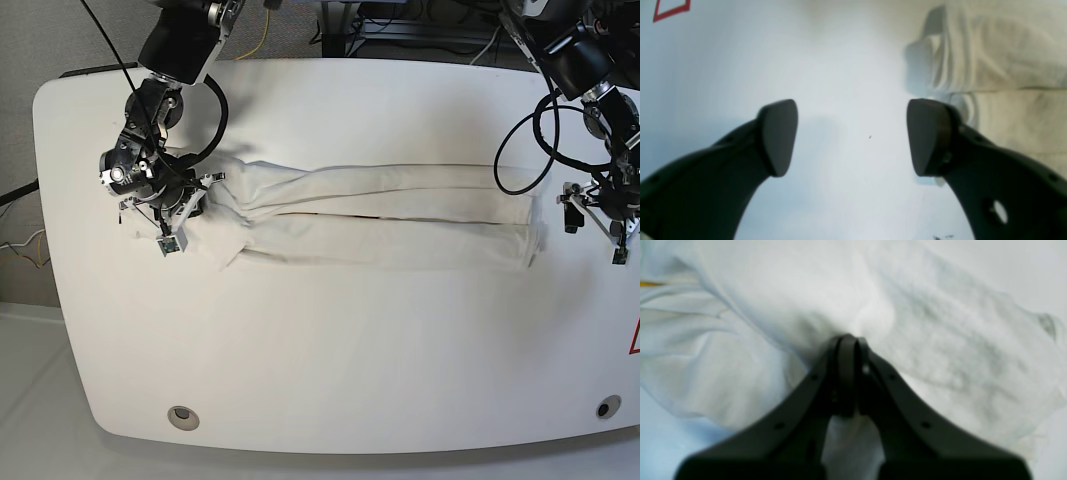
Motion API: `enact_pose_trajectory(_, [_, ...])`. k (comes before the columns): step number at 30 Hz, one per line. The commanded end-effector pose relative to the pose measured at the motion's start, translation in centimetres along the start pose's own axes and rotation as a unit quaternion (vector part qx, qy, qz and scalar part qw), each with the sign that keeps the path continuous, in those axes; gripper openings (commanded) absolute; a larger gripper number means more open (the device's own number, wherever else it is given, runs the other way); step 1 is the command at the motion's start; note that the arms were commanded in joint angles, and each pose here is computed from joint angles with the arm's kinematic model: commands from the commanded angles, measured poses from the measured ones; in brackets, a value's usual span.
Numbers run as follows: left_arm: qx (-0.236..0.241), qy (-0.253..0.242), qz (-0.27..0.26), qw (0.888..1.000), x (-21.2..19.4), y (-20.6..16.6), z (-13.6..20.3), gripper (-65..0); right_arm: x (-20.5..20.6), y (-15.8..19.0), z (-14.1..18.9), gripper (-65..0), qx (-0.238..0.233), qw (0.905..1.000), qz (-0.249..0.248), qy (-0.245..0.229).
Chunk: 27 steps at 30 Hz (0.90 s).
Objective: Fold the T-shirt properly
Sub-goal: 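Move the open left gripper to the strip's other end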
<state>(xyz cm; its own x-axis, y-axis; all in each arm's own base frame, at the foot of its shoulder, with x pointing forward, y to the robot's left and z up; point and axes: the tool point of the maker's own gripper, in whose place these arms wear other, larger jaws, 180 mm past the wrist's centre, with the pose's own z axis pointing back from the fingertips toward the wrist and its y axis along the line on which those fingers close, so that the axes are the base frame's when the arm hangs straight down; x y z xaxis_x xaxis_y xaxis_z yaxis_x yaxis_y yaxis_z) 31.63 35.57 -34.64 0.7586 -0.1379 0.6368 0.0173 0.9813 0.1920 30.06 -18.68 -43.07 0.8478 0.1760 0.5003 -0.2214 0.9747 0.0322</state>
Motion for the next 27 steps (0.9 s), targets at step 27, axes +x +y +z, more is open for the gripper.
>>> enact_pose_trajectory(27, [-0.029,0.051,0.038,0.998,-0.3,-1.7,-1.1,-17.1,-3.8,0.3,-0.4,-65.0,0.001,0.9973,0.009,0.073])
